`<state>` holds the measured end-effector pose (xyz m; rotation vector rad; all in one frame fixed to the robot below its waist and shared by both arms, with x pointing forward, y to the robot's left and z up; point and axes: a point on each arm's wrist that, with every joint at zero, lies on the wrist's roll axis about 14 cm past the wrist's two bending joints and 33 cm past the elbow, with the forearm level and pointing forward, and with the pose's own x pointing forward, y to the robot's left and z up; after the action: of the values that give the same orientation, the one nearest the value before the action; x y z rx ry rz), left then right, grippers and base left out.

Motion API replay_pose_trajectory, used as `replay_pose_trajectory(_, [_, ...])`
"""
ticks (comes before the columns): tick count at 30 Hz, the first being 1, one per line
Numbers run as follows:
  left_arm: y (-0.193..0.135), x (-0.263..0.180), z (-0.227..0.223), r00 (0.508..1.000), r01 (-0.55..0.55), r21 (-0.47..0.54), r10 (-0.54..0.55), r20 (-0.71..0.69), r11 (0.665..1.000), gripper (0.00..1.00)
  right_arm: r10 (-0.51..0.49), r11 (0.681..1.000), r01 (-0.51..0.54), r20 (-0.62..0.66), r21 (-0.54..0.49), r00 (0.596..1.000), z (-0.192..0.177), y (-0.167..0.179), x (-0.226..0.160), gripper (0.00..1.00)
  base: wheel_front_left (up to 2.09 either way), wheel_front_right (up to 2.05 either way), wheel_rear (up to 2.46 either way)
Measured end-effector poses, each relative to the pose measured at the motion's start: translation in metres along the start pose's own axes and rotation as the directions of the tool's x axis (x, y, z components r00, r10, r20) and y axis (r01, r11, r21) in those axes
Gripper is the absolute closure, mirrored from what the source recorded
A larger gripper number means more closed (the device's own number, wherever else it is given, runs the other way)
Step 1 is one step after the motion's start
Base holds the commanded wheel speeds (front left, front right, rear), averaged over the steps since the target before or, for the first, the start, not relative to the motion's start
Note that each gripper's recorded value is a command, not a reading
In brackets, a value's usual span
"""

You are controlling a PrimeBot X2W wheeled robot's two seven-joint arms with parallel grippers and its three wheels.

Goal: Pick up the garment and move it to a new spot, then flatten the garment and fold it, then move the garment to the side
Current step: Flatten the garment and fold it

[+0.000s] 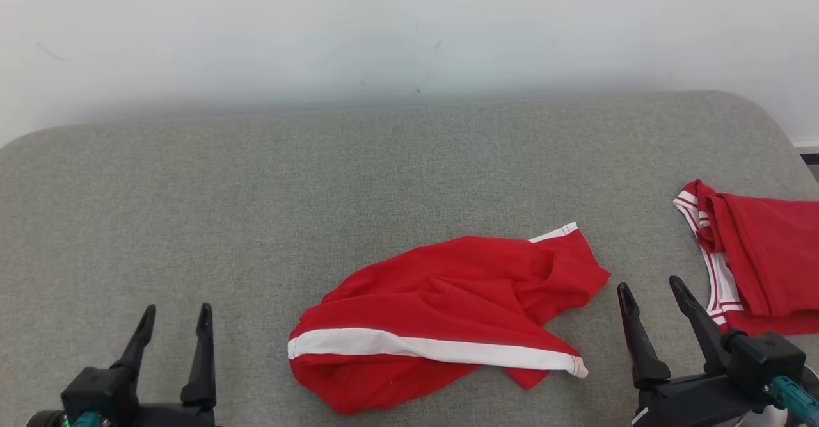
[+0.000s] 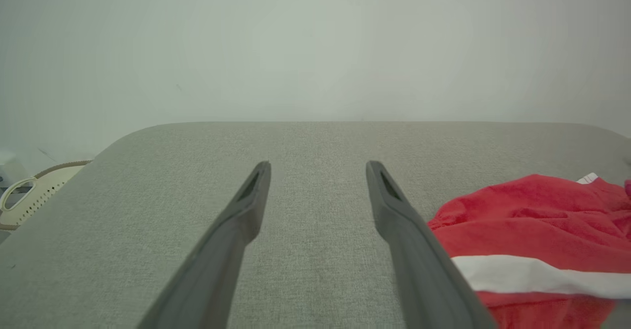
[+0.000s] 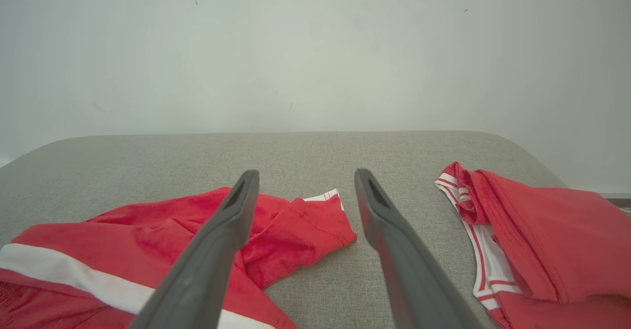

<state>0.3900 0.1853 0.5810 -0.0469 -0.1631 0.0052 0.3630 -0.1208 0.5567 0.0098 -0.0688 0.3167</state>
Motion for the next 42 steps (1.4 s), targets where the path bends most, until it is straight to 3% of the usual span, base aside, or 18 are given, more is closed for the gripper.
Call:
replay_pose_trajectory(6, [-0.024, 0.008, -0.01, 0.991, 0.103, -0.044, -0.106, -0.076, 0.994, 0.0, 0.007, 1.0, -0.007, -0.018, 0.001, 1.0, -0.005, 0.0, 0.002, 0.0, 0.0, 0.0, 0.0])
replay_pose_trajectory(13, [-0.065, 0.007, -0.055, 0.926, 0.22, -0.192, -0.267, -0.269, 0.956, 0.0, 0.005, 1.0, -0.005, -0.043, 0.01, 0.999, -0.013, -0.002, 0.002, 0.0, 0.0, 0.0, 0.0])
replay_pose_trajectory(19, [-0.081, 0.006, -0.096, 0.857, 0.239, -0.266, -0.332, -0.395, 0.934, 0.0, -0.017, 1.0, 0.018, -0.078, 0.019, 0.997, -0.025, -0.009, 0.001, 0.0, 0.0, 0.0, 0.0])
replay_pose_trajectory(26, [-0.088, 0.007, -0.118, 0.818, 0.228, -0.301, -0.35, -0.457, 0.926, 0.02, -0.035, 0.999, 0.038, -0.104, 0.028, 0.994, -0.035, -0.016, 0.002, 0.0, 0.0, 0.0, 0.0])
replay_pose_trajectory(27, [-0.088, 0.008, -0.12, 0.815, 0.228, -0.302, -0.351, -0.461, 0.926, 0.17, -0.036, 0.999, 0.04, -0.109, 0.031, 0.993, -0.037, -0.016, 0.002, 0.0, 0.0, 0.0, 0.0])
replay_pose_trajectory(28, [-0.089, 0.008, -0.122, 0.81, 0.228, -0.305, -0.354, -0.467, 0.924, 0.53, -0.038, 0.998, 0.042, -0.114, 0.035, 0.993, -0.038, -0.017, 0.002, 0.0, 0.0, 0.0, 0.0])
replay_pose_trajectory(29, [-0.09, 0.008, -0.122, 0.81, 0.229, -0.307, -0.356, -0.466, 0.924, 0.69, -0.04, 0.998, 0.045, -0.119, 0.039, 0.992, -0.04, -0.018, 0.002, 0.0, 0.0, 0.0, 0.0])
replay_pose_trajectory(30, [-0.091, 0.009, -0.123, 0.81, 0.231, -0.308, -0.358, -0.464, 0.923, 1.0, -0.044, 0.998, 0.05, -0.131, 0.043, 0.99, -0.043, -0.019, 0.002, 0.0, 0.0, 0.0, 0.0])
replay_pose_trajectory(35, [-0.091, 0.011, -0.12, 0.818, 0.237, -0.296, -0.355, -0.454, 0.925, 1.0, -0.019, 0.995, 0.042, -0.231, 0.093, 0.973, -0.069, -0.011, -0.006, 0.0, 0.0, 0.0, 0.0])
replay_pose_trajectory(42, [-0.088, 0.014, -0.116, 0.829, 0.239, -0.278, -0.344, -0.441, 0.93, 1.0, 0.096, 0.982, -0.032, -0.347, 0.185, 0.933, -0.102, 0.024, -0.017, 0.0, 0.0, 0.0, 0.0])
